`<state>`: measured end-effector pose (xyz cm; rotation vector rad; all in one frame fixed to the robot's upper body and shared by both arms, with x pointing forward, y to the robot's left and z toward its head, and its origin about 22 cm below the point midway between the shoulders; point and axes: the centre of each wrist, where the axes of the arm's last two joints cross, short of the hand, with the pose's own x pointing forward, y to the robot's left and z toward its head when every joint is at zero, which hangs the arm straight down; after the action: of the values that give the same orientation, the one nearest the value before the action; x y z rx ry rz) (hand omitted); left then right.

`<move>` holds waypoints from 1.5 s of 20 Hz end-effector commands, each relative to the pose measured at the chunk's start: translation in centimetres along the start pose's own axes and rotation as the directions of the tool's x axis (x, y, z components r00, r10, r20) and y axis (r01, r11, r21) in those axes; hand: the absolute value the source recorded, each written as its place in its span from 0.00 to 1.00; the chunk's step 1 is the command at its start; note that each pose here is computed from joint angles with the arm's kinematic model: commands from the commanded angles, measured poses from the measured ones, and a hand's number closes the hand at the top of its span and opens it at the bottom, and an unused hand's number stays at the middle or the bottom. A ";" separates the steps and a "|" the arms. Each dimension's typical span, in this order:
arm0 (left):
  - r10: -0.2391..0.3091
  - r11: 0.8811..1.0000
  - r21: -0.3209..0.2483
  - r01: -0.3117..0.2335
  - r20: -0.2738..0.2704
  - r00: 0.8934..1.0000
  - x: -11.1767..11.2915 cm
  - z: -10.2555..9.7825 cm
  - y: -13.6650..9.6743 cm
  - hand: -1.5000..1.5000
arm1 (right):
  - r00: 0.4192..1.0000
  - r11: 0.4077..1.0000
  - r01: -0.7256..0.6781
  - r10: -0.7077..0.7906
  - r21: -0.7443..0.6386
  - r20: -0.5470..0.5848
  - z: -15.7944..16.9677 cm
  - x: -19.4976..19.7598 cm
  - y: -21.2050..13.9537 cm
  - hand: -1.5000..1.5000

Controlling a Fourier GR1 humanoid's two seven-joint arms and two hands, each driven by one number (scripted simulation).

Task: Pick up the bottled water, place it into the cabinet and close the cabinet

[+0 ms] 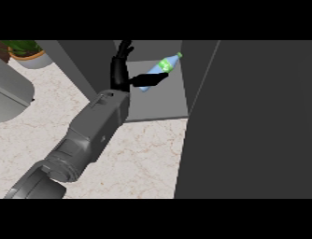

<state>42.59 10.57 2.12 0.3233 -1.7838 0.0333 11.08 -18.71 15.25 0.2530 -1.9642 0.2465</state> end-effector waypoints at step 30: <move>0.476 0.814 -0.360 -0.455 -0.034 0.879 2.4 5.3 -2.3 1.00 | 1.000 0.999 -0.029 0.029 -0.016 0.001 1.6 1.1 0.3 0.00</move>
<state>39.85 7.50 3.51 -0.3345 -1.8701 0.0372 10.44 -19.16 14.65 0.2279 -1.9409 0.2377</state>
